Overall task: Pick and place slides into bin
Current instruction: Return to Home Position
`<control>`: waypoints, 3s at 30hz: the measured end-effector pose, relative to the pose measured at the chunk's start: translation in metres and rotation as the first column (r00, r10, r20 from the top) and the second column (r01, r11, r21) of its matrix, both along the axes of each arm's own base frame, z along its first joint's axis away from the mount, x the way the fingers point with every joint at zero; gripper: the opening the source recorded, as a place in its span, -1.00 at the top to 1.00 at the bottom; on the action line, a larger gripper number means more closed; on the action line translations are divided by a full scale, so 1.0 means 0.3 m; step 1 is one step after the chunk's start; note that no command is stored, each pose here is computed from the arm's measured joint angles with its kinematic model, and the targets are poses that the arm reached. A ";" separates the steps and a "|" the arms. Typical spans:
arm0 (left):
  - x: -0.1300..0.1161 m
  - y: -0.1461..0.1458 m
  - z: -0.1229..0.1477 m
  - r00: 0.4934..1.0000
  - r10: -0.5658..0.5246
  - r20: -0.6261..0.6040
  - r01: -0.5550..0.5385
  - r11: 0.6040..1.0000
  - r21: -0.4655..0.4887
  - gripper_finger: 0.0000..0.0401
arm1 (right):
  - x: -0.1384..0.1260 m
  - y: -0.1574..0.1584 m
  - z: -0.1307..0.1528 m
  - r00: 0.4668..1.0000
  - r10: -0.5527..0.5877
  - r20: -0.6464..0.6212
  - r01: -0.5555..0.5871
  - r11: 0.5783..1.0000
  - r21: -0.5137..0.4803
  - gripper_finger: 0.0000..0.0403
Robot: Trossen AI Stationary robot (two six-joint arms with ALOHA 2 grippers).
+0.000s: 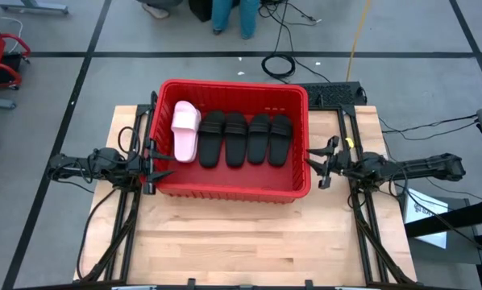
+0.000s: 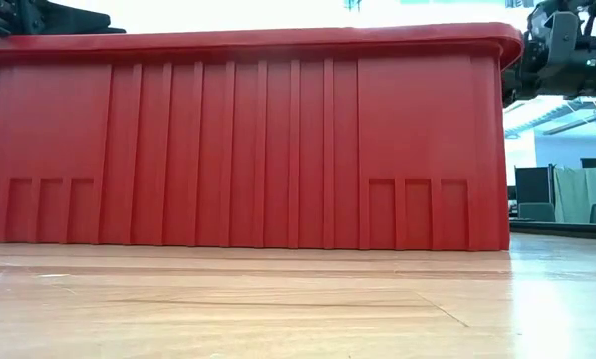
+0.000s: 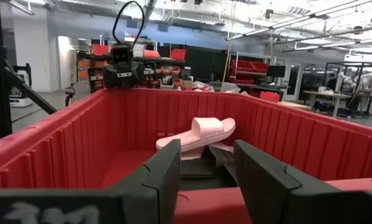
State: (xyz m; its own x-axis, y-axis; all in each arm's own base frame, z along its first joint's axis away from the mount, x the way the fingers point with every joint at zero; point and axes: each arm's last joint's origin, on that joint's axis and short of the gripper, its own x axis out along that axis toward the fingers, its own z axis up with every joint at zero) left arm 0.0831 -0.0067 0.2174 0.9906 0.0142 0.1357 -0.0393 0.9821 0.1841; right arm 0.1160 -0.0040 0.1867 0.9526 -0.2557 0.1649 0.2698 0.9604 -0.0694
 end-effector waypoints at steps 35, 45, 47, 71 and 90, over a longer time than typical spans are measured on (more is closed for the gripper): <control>0.000 0.000 0.000 1.000 -0.002 0.001 0.002 1.000 -0.009 0.06 | 0.000 -0.001 -0.004 1.000 -0.001 0.013 0.000 0.996 0.088 0.31; 0.000 0.000 0.000 1.000 -0.005 0.001 0.005 1.000 -0.026 0.06 | 0.000 -0.001 -0.004 1.000 -0.001 0.015 -0.001 0.996 0.088 0.31; 0.000 0.000 0.000 1.000 -0.005 0.001 0.005 1.000 -0.026 0.06 | 0.000 -0.001 -0.004 1.000 -0.001 0.016 -0.001 0.996 0.089 0.31; 0.000 0.000 0.000 1.000 -0.020 0.005 0.021 0.991 -0.129 0.06 | 0.000 -0.001 -0.003 1.000 -0.001 0.018 -0.001 0.996 0.089 0.31; 0.000 0.000 0.000 1.000 -0.017 0.004 0.018 0.994 -0.111 0.06 | -0.001 -0.001 0.000 1.000 0.002 0.029 -0.005 0.996 0.092 0.31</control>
